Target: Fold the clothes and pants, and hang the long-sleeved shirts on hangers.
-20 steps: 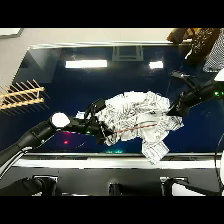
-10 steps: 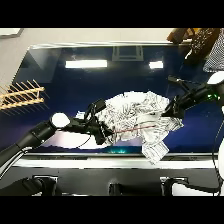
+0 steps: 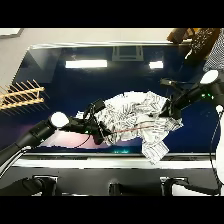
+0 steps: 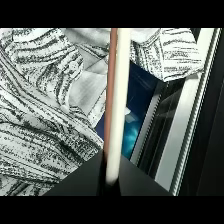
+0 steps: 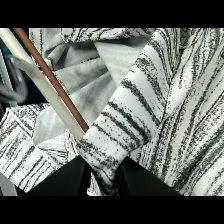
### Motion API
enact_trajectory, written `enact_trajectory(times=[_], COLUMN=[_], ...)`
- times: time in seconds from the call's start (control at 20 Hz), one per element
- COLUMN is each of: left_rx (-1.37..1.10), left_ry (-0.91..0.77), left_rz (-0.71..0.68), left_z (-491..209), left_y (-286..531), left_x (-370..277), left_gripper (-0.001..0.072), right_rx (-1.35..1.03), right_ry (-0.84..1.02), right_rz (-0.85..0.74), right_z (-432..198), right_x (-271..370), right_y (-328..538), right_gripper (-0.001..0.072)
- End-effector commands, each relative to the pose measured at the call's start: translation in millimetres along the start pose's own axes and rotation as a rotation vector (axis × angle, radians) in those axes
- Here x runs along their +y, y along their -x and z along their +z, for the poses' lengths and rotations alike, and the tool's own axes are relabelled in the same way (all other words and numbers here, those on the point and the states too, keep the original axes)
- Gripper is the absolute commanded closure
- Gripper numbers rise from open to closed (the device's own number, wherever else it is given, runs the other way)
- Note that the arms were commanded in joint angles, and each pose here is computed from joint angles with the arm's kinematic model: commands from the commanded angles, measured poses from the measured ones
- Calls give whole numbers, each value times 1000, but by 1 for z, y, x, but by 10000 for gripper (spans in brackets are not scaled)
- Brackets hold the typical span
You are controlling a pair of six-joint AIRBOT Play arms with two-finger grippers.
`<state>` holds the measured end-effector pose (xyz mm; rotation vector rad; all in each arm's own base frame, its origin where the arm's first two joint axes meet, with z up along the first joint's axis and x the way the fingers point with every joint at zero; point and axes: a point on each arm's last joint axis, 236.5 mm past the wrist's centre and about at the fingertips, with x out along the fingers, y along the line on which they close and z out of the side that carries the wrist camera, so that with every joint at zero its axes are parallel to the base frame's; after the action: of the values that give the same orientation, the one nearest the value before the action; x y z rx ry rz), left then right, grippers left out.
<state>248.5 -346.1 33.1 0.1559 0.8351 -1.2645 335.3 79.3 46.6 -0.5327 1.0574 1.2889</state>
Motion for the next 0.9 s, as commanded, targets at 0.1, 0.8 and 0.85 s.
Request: enact_trajectory(times=[0.1, 0.8, 0.85], left_rx=[-13, -14, -16], left_ry=[7, 23, 54], left_rz=[4, 5, 9], left_z=[3, 4, 4], left_y=[0, 0, 1], left_x=[1, 1, 3], left_gripper=[677, 555, 410], right_rx=[-14, -66, -50], right_ry=[4, -16, -44], right_rz=[-38, -76, -95], right_z=[13, 31, 28], right_x=[12, 27, 27], right_y=[14, 32, 36], right_gripper=[551, 676, 677])
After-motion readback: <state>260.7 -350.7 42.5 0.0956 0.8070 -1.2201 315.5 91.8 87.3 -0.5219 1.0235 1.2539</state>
